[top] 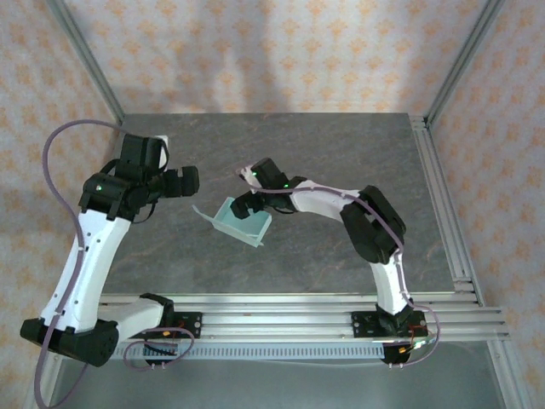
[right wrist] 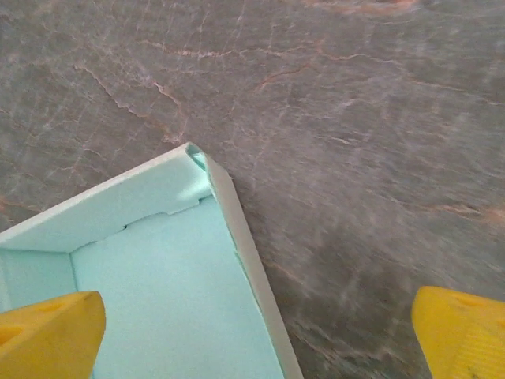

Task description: Fold the paper box

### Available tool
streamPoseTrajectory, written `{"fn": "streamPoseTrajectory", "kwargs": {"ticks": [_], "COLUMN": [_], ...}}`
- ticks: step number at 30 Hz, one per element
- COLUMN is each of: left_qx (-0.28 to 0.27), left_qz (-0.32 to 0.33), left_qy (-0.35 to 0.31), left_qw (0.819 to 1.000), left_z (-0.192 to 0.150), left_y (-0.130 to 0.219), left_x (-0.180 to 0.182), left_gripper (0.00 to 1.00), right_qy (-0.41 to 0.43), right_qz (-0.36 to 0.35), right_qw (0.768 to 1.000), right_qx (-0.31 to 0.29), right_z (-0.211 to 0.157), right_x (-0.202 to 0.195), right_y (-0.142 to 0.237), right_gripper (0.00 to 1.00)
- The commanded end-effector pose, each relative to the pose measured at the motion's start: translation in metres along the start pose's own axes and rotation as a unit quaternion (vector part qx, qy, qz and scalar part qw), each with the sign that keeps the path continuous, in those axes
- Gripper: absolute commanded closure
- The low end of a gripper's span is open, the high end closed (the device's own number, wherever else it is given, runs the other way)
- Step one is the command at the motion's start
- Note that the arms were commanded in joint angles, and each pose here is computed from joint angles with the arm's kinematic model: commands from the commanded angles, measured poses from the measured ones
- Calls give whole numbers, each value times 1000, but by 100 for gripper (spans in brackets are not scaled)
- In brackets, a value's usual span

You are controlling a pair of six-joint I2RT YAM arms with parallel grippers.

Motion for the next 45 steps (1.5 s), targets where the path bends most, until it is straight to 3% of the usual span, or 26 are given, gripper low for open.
{"fn": "streamPoseTrajectory", "kwargs": {"ticks": [1, 11, 21, 26, 30, 34, 39, 45], "left_qx": [36, 79, 85, 84, 51, 20, -7, -72], "left_qz": [2, -37, -77, -105, -134, -155, -131, -12], "left_qy": [-12, -18, -49, -85, -74, -35, 8, 111], "left_qw": [999, 996, 992, 987, 987, 987, 991, 991], "left_z": [-12, -16, -13, -9, -3, -2, -4, -11], "left_y": [-6, -26, -40, -60, -75, -86, -92, -81], "left_x": [4, -7, -34, -67, -91, -101, -95, -58], "left_gripper": [0, 0, 0, 0, 0, 0, 0, 0], "right_qy": [-8, -89, -260, -243, -267, -320, -315, -308], "right_qz": [-50, -188, -275, -254, -301, -343, -298, -241], "right_qw": [998, 977, 926, 935, 912, 882, 900, 919], "right_qx": [31, 44, 20, -42, -78, -56, -31, -53], "right_z": [-4, -15, -68, -83, -107, -143, -151, -125], "right_x": [-7, -53, -127, -119, -118, -124, -122, -110], "right_y": [-12, 7, 69, 107, 137, 147, 130, 99], "right_gripper": [4, 14, 17, 14, 13, 18, 21, 24]}}
Point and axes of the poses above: each hand's point on the last joint's axis, 136 mm out from that joint toward the fingers, its own y axis back along the fingers, its own x axis along the line the jaws close on, z = x × y, the point moved 9 cm from there along y, back along the fingers, and after that the axes turned 7 degrees about y, right-handed, at the moved point
